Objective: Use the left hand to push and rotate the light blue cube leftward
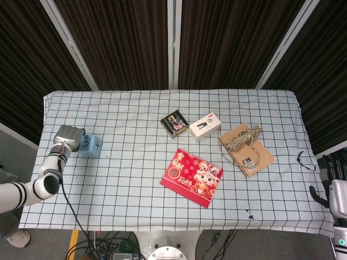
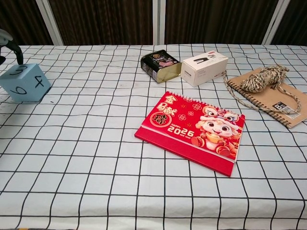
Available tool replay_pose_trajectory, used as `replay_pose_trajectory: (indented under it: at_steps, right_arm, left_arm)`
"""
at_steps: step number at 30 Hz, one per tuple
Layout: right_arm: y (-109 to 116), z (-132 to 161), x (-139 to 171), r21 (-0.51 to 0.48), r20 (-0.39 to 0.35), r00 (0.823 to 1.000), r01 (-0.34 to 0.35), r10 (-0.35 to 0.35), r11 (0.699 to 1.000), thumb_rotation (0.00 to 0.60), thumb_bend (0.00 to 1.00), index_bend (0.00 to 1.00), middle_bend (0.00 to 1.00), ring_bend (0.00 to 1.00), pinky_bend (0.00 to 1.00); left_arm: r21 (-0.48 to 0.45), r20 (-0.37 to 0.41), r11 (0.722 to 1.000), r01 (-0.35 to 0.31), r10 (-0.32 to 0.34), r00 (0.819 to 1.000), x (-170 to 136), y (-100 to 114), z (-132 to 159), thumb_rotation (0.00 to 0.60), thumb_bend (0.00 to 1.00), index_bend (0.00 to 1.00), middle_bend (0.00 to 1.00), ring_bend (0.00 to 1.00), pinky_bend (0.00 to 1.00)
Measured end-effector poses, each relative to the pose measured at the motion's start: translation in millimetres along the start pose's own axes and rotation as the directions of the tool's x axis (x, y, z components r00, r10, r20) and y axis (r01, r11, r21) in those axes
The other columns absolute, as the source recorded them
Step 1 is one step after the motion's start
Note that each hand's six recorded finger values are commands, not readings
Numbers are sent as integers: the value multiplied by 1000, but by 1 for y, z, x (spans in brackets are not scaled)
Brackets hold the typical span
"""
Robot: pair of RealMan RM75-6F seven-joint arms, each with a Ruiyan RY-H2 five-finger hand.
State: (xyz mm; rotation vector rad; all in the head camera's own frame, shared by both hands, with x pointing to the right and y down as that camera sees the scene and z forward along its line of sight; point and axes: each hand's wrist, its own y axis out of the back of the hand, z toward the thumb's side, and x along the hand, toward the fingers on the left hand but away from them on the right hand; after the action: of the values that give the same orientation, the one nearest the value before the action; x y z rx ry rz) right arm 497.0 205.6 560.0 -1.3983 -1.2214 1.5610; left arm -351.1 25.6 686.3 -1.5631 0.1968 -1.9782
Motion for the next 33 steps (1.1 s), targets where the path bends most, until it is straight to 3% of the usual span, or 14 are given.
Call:
replay_pose_trajectory:
  at_steps: [14,17,21,23,24,26,28,29,30,33]
  right_arm:
    - [0,1,0,-1,-2,1000,0,0,1000,600,235,0,0,0,0]
    - [2,1,0,-2,-2,1000,6,-6,1000,600,234,0,0,0,0]
    - [6,-2,0,-10,2,1000,14,-14,1000,600,234,0,0,0,0]
    - [7,-4,0,-14,7,1000,17,-17,1000,600,234,0,0,0,0]
    - [8,-6,0,-15,10,1000,20,-20,1000,600,234,0,0,0,0]
    - [9,-8,0,-15,13,1000,25,-25,1000,600,234,0,0,0,0]
    - [9,-10,0,-9,11,1000,26,-26,1000,600,230,0,0,0,0]
    - [9,-10,1,-4,8,1000,25,-25,1000,600,221,0,0,0,0]
    - [9,-11,2,4,5,1000,24,-24,1000,600,215,0,0,0,0]
    - [6,-15,8,23,1,1000,22,-22,1000,600,188,0,0,0,0]
  left_arm:
    - [-18,-5,1000,-21,21,1000,-2,4,-5,600,699,202,839,904,822]
    - [-24,-8,998,-55,55,998,-6,9,-8,600,678,201,825,893,811]
    - [-49,-16,988,-149,149,989,-22,15,-15,600,579,224,795,866,780]
    - [-70,-26,973,-218,217,976,-31,16,-21,600,497,229,702,782,736]
    - [-85,-35,957,-277,275,961,-38,17,-27,600,457,224,643,715,715]
    - [-108,-50,919,-379,376,925,-50,17,-36,600,310,193,309,325,572]
    - [-145,-74,853,-501,496,865,-69,11,-48,600,191,158,69,65,360]
    - [-165,-85,819,-549,543,836,-79,6,-54,600,108,138,6,3,223]
    - [-194,-99,773,-604,597,796,-93,-4,-62,600,67,132,0,0,171]
    - [-260,-131,680,-685,678,723,-128,-45,-80,600,0,122,0,0,90]
